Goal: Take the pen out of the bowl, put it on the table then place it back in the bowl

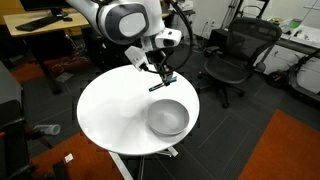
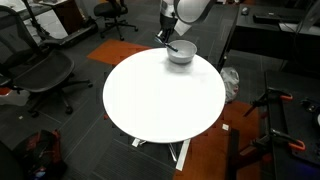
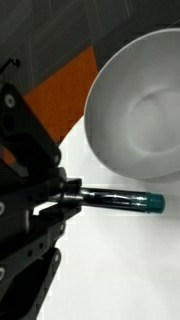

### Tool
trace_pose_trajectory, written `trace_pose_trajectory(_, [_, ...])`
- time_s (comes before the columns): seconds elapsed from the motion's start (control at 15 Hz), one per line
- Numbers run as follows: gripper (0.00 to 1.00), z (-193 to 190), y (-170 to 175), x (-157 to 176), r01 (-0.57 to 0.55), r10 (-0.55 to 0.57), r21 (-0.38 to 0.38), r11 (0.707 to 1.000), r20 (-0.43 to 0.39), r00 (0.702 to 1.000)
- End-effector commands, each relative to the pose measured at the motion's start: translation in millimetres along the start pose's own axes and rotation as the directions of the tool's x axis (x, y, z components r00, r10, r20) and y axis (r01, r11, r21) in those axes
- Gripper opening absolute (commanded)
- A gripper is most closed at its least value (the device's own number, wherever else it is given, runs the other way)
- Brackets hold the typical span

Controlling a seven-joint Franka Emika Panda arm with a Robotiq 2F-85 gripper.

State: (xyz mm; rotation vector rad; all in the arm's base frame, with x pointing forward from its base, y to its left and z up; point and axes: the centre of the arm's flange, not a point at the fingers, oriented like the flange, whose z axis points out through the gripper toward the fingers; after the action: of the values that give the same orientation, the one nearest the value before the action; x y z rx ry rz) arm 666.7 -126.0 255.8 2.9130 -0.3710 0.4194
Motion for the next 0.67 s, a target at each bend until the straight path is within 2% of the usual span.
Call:
trace_pose_trajectory(0.0, [0.05,-23,33,-6,-0.089,0.088,-0.045,0.995,-0.019,0.996])
trace_pose_trajectory(0.27, [0.05,-13,67,-5,-0.199,0.199,-0.086,0.976,-0.007,0.98])
trace_pose_trajectory(0.6, [0.05,15,80,-7,-0.243,0.247,-0.091,0.966,0.039,0.968])
